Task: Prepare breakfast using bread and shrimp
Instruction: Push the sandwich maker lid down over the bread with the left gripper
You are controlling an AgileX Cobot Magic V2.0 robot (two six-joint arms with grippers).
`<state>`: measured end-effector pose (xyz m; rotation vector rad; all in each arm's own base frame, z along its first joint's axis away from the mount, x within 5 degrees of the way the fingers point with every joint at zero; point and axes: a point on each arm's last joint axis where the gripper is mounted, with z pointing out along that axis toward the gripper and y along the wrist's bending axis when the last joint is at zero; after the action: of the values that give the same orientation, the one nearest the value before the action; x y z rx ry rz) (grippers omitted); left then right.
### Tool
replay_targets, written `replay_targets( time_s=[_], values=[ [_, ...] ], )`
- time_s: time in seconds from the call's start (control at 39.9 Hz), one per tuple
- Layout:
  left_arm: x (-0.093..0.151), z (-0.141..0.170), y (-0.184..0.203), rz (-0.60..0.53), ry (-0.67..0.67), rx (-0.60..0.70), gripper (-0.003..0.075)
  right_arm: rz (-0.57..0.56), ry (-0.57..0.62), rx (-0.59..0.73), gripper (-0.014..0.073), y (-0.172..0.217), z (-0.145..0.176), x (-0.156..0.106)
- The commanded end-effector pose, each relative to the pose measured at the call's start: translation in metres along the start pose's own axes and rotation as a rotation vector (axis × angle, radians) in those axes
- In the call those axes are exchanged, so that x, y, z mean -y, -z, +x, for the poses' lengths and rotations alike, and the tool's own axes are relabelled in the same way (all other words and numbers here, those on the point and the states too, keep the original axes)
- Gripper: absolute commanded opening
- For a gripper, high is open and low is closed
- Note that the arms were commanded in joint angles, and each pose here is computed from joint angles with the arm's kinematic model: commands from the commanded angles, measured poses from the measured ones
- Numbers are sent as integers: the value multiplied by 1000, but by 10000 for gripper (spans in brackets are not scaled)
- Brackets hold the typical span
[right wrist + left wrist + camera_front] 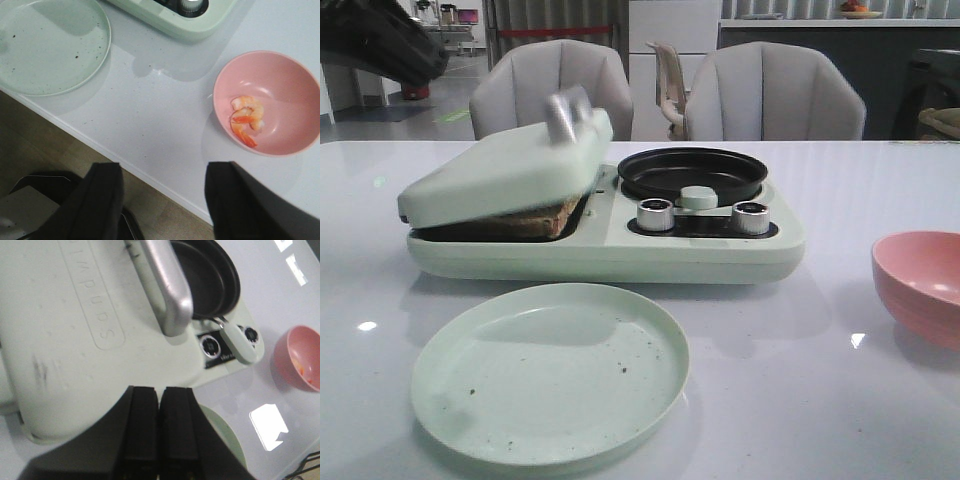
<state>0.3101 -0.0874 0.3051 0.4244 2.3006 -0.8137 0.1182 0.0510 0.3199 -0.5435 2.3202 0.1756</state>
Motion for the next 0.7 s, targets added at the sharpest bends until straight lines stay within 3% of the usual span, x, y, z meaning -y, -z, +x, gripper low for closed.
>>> replay_targets(
  time_s=[0.0, 0.35, 0.58, 0.68],
  values=[
    [38, 7, 22, 4, -101, 83, 99, 7, -1, 92, 479, 7, -11, 1],
    [102, 75, 61, 31, -379, 82, 102, 7, -1, 92, 479, 7, -11, 1],
    [93, 109, 97, -162, -358, 91, 101, 7, -1, 92, 479, 7, -11, 1],
    [93, 119, 108, -183, -363, 123, 101, 7, -1, 92, 479, 7, -11, 1]
  ],
)
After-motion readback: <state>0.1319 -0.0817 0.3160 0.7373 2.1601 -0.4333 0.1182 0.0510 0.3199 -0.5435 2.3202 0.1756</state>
